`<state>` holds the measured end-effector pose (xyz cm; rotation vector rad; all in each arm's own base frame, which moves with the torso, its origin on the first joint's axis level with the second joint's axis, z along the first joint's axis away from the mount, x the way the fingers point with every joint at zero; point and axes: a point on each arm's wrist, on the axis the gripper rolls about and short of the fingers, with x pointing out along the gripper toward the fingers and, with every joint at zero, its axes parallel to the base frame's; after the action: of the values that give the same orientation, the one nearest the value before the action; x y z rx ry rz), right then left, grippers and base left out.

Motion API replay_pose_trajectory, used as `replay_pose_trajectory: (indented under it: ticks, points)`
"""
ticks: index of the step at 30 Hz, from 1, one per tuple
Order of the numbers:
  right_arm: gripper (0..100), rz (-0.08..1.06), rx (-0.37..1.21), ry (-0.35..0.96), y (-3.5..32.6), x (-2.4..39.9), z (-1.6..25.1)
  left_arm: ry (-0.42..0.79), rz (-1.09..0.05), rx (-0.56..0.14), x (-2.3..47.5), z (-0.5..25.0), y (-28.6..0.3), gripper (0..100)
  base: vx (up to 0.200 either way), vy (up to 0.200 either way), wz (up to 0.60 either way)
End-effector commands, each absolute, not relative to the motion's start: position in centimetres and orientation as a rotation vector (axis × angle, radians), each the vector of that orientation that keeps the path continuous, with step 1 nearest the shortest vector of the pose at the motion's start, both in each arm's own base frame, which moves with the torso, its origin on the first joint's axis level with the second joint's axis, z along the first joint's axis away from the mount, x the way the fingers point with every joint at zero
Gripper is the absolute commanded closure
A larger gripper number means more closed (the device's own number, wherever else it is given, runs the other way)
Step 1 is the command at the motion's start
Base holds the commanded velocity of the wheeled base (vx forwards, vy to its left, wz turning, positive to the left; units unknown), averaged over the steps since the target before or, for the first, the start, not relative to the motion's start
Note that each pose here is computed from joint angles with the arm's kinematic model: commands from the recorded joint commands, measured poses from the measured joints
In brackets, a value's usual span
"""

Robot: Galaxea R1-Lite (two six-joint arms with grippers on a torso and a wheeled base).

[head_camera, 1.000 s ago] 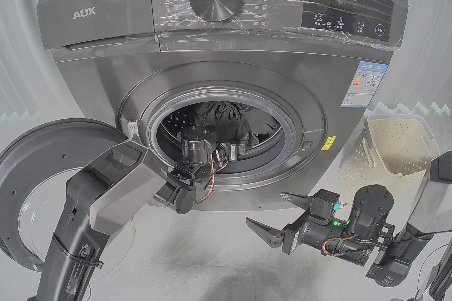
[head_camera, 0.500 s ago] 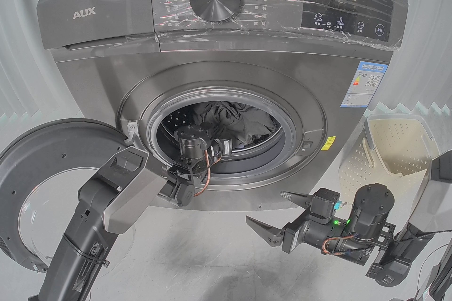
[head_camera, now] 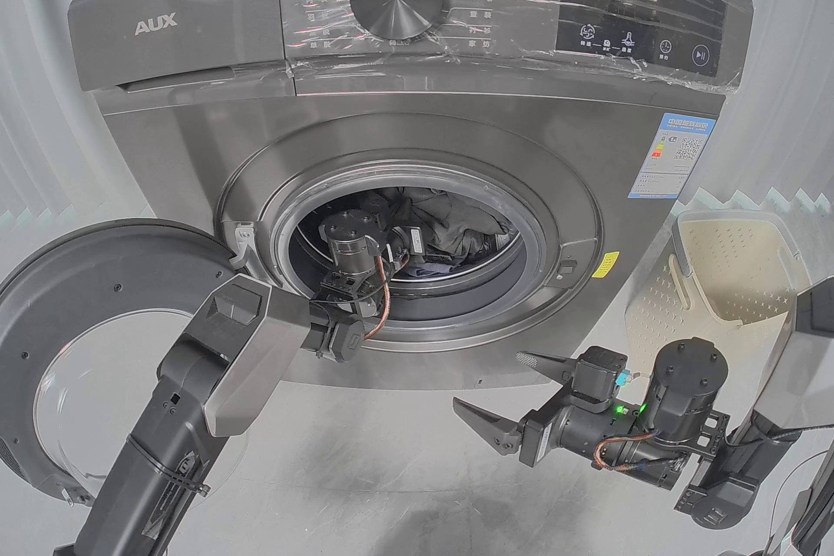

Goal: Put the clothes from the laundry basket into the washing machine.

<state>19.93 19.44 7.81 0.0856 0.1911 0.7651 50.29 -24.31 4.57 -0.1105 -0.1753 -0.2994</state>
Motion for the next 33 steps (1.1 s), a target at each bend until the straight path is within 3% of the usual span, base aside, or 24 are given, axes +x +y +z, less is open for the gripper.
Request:
replay_pose_trajectory:
  ticks: [1,8,9,18,26,33]
  points:
    - [0,0.766,0.085,0.193,19.5,19.9,7.8,-0.174,-0.295,-0.111,50.4,4.1,-24.3,100,0.000,0.000,0.00]
    - [0,0.762,0.088,0.187,19.5,20.1,7.9,-0.191,-0.295,-0.117,49.8,5.2,-24.8,100,0.000,0.000,0.00]
    - [0,0.762,0.088,0.185,19.5,20.1,7.9,-0.194,-0.295,-0.118,49.8,5.5,-24.8,0,0.000,0.000,0.00]
    - [0,0.755,0.091,0.179,19.3,20.3,8.0,-0.171,-0.303,-0.114,48.8,6.2,-24.9,0,0.000,0.000,0.00]
    - [0,0.752,0.092,0.177,19.3,20.3,8.1,-0.064,-0.353,-0.077,44.2,6.9,-24.6,0,0.000,0.000,0.00]
    - [0,0.749,0.097,0.165,19.2,20.4,8.4,-0.047,-0.400,-0.075,40.0,7.7,-24.7,0,0.000,0.000,0.00]
